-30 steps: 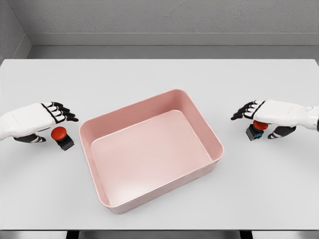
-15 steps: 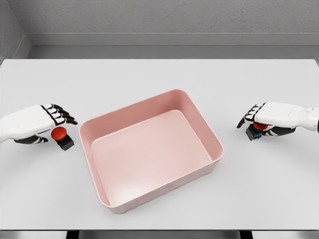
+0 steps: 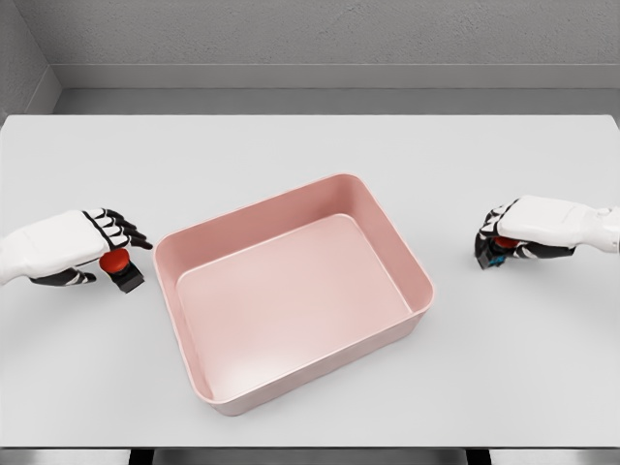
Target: Put the industrial switch in the basket with both arms
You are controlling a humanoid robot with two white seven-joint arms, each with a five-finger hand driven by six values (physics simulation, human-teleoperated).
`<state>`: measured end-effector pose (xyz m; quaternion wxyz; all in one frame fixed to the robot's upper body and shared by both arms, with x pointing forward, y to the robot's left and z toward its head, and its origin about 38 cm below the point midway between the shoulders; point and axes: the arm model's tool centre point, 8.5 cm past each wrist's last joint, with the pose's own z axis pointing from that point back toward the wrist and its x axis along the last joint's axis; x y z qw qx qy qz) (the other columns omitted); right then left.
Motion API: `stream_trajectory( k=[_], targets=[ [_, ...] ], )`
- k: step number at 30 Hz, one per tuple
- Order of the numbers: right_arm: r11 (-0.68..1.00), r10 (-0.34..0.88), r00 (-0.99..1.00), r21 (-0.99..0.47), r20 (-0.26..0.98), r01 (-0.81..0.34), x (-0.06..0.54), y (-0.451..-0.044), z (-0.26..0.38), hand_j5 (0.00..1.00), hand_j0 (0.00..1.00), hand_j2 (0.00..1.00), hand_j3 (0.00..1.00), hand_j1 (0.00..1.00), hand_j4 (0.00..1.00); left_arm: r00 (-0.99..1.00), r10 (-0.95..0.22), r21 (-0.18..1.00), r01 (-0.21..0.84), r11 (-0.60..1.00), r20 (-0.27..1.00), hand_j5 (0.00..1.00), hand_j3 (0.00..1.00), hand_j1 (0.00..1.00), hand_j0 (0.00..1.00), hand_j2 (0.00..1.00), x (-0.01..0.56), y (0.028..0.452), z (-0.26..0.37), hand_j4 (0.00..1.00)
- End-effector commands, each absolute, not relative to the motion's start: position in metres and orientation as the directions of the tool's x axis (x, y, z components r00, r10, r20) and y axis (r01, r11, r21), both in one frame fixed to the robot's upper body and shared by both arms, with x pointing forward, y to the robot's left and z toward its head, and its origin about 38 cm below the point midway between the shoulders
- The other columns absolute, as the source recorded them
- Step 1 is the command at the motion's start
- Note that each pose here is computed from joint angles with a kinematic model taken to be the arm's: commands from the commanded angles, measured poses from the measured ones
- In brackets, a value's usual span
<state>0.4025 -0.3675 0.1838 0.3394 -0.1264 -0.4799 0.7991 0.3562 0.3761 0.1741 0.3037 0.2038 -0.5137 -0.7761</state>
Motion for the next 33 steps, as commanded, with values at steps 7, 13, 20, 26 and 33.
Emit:
stream_trajectory(
  k=[7,13,20,26,33],
  targets=[
    [-0.285,0.676,-0.730,-0.878,0.100,-0.384,0.409,-0.372,0.203,0.46,0.46,0.46,0.46,0.46,0.46,-0.735,-0.678,0.924,0.259,-0.281,0.000,0.87,0.87,0.87,0.87,0.87,0.353,0.375,0.176,0.87],
    [-0.282,0.664,-0.744,-0.895,0.078,-0.345,0.417,-0.365,0.218,0.46,0.46,0.46,0.46,0.46,0.46,-0.734,-0.680,0.921,0.268,-0.283,0.005,0.86,0.86,0.86,0.86,0.86,0.351,0.376,0.173,0.86],
    [-0.273,0.643,-0.762,-0.908,0.074,-0.318,0.422,-0.352,0.224,0.46,0.46,0.46,0.46,0.46,0.46,-0.733,-0.680,0.921,0.270,-0.281,0.007,0.86,0.86,0.86,0.86,0.86,0.350,0.376,0.172,0.86],
    [-0.269,0.621,-0.781,-0.917,0.068,-0.294,0.424,-0.341,0.230,0.46,0.46,0.46,0.46,0.46,0.46,-0.734,-0.679,0.917,0.271,-0.293,0.001,0.86,0.86,0.86,0.86,0.86,0.349,0.376,0.169,0.86],
    [-0.262,0.598,-0.799,-0.928,0.060,-0.266,0.427,-0.328,0.238,0.46,0.46,0.46,0.46,0.46,0.46,-0.732,-0.681,0.916,0.272,-0.294,-0.001,0.86,0.86,0.86,0.86,0.86,0.350,0.377,0.169,0.86]
  ],
)
